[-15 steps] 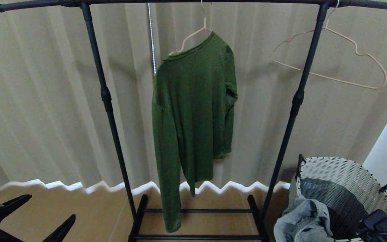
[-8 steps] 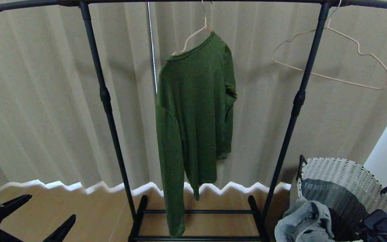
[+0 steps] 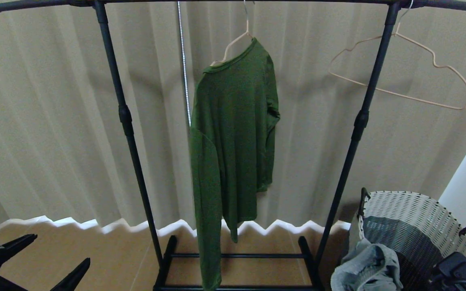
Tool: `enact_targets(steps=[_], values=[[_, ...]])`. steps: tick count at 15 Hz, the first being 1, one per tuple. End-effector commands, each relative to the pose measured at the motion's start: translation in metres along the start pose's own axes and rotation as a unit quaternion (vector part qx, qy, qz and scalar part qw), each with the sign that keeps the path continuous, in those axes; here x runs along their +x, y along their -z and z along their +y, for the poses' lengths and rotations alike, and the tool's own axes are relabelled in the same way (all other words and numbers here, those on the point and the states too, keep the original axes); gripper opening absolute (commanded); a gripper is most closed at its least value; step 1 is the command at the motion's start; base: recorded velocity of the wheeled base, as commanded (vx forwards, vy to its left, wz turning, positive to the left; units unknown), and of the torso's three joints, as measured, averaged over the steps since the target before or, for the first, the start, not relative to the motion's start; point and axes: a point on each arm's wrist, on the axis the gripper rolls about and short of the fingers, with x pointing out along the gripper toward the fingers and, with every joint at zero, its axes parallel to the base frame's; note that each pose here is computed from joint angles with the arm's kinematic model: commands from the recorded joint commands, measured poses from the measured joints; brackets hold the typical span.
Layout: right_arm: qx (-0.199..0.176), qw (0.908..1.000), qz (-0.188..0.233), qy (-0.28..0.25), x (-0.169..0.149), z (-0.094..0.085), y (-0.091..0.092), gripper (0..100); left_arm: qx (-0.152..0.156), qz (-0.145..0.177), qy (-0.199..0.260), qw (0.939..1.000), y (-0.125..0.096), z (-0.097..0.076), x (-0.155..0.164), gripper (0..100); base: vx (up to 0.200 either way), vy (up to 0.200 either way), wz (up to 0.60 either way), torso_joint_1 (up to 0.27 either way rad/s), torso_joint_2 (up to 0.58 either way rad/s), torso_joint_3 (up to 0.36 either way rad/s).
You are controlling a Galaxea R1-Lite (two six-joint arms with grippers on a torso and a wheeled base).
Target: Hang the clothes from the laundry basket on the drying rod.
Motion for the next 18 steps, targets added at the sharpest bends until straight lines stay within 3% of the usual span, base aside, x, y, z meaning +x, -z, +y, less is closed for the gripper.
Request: enact_targets(steps=[1, 3, 13, 18], values=[[-0.001, 1.0, 0.001, 0.0, 0.0002, 0.0001, 0.0001, 100, 0.0, 0.001, 0.0, 1.0, 0.0004, -0.0001, 0.0002, 100, 0.0, -0.2, 0.0, 0.017, 0.0, 0.002], [-0.001, 1.0, 0.001, 0.0, 0.0003, 0.0002, 0.0001, 100, 0.0, 0.0, 0.001, 1.0, 0.0003, -0.0001, -0.0001, 100, 0.0, -0.2, 0.0, 0.005, 0.0, 0.0], [-0.006, 0.9999, 0.014, -0.001, -0.0001, 0.0004, 0.0032, 100, 0.001, 0.001, 0.003, 1.0, 0.0004, -0.0005, 0.0004, 100, 0.0, 0.0, 0.0, 0.0, 0.0, 0.0], [-0.006, 0.9999, 0.015, -0.001, 0.0003, 0.0005, 0.0027, 100, 0.001, 0.0, 0.005, 1.0, 0.0001, -0.0008, 0.0003, 100, 0.2, 0.0, 0.0, 0.0, 0.0, 0.002]])
